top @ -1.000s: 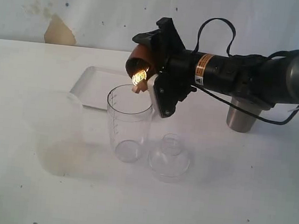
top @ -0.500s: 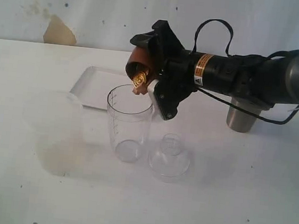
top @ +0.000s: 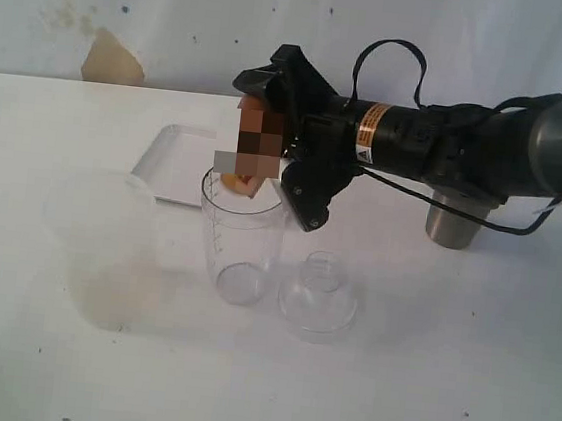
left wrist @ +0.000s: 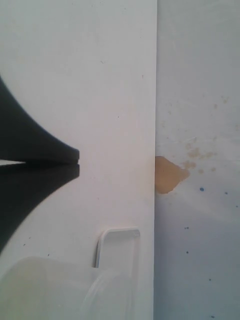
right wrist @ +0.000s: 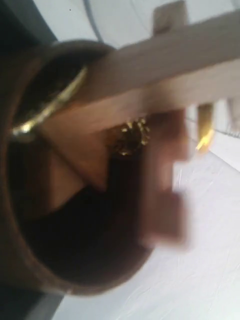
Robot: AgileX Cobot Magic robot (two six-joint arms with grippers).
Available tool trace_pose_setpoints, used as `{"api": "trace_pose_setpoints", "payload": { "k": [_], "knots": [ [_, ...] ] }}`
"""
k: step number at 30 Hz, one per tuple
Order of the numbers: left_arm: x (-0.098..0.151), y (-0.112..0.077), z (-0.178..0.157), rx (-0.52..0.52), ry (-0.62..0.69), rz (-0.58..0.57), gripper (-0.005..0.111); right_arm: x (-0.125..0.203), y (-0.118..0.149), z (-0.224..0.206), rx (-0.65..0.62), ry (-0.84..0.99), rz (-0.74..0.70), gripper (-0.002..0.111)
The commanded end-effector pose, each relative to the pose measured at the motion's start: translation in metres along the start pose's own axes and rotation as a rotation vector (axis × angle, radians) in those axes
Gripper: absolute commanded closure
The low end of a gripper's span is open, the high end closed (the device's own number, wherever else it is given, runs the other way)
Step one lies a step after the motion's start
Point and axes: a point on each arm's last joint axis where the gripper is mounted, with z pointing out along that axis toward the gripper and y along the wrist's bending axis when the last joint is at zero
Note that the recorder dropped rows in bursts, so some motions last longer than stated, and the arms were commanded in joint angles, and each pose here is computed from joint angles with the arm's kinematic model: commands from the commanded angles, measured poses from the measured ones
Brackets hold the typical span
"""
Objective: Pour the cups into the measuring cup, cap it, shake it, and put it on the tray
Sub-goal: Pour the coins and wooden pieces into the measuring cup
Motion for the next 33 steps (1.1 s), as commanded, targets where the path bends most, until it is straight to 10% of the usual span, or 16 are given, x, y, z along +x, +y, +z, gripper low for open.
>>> {"api": "trace_pose_setpoints", "payload": {
  "k": [1,33],
  "knots": [
    [-0.001,0.000,0.000,0.001,0.000,-0.011,0.003,0.003,-0.009,-0.002,0.025,0.014,-0.016,0.108],
    [-0.001,0.000,0.000,0.001,0.000,-0.011,0.003,-0.006,-0.028,-0.005,0.013,-0.004,-0.198,0.108]
  ]
}}
